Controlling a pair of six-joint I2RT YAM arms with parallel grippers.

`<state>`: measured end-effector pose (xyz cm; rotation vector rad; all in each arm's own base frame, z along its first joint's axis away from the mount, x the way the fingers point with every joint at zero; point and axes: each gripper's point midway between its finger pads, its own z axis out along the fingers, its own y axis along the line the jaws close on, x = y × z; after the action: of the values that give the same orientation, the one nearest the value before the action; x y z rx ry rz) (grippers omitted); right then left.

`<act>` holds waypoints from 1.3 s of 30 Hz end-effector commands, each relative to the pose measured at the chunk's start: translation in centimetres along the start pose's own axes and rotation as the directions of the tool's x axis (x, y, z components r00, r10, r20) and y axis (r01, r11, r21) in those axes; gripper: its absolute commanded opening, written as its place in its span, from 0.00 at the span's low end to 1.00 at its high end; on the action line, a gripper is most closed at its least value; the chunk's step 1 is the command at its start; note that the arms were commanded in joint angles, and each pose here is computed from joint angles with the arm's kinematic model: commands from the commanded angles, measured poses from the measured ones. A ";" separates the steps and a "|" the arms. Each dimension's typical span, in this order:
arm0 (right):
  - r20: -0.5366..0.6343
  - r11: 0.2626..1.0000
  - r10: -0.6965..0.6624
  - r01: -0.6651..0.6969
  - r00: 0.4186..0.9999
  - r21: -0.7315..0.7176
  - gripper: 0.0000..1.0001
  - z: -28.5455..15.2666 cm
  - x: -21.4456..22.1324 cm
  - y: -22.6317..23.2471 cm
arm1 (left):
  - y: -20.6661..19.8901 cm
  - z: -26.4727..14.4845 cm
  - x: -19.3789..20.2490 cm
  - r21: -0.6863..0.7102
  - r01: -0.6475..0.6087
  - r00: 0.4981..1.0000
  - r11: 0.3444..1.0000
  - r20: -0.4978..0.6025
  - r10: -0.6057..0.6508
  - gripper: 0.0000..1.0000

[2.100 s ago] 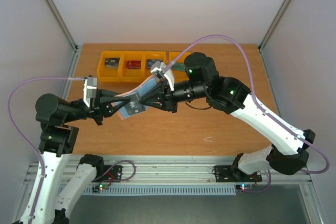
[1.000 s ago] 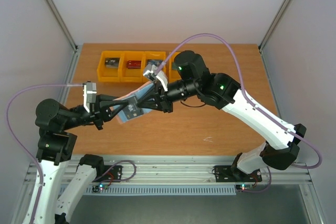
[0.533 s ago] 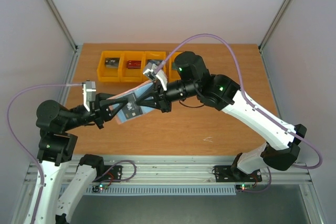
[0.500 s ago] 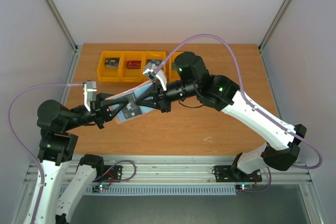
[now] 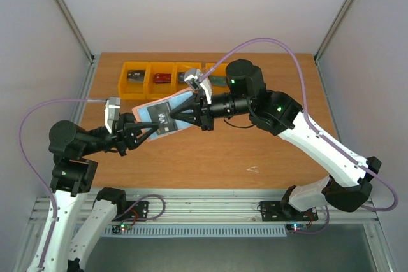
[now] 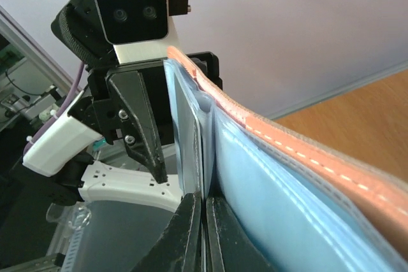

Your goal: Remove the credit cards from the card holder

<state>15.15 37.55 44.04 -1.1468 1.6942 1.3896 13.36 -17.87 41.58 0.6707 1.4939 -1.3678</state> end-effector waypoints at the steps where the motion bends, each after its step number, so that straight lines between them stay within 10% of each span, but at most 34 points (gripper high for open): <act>1: 0.033 0.999 -0.037 0.037 0.999 0.018 0.01 -1.4 -1.1 0.5 | -1.2 0.0 -0.2 0.048 -0.040 0.999 0.998 -0.001 0.040 0.20; 20: 0.001 0.997 -0.055 0.054 0.999 0.053 0.01 -3.0 -1.0 0.4 | -0.6 0.4 -0.6 0.056 -0.034 0.999 0.998 0.003 0.034 0.02; 33: -0.013 0.998 -0.031 0.032 0.999 0.057 0.01 -3.5 -1.0 -0.6 | -0.1 0.6 -0.8 0.063 -0.021 1.000 0.998 0.005 0.021 0.21; 39: -0.015 0.998 -0.038 0.039 0.999 0.049 0.01 -3.5 -1.0 -0.5 | 0.0 0.6 -0.6 0.061 -0.015 1.000 0.998 -0.003 0.015 0.12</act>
<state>16.25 34.96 43.77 -1.1561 1.7583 1.3278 14.23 -18.37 41.72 0.6884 1.4891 -1.4181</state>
